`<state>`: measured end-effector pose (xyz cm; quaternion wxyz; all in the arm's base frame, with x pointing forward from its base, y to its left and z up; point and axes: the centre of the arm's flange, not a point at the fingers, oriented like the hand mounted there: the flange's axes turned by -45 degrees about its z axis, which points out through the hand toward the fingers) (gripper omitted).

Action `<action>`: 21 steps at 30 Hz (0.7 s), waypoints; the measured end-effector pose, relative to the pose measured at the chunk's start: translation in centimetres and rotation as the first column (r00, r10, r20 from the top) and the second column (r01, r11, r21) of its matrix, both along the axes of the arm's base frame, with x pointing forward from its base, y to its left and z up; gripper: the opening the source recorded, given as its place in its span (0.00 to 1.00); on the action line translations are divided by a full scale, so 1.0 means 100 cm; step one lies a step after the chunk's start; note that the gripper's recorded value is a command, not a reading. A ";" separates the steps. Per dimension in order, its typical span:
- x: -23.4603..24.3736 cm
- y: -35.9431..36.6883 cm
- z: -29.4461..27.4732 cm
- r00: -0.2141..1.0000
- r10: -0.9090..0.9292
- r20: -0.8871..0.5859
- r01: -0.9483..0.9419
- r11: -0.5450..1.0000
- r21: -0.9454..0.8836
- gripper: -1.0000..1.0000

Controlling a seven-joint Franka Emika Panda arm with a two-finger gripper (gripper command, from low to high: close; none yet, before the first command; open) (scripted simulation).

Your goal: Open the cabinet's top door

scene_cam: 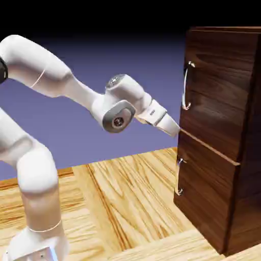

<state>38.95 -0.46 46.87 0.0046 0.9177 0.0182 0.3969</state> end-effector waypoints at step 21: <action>-0.020 -0.045 0.057 0.979 -0.051 0.198 0.036 0.996 0.076 0.50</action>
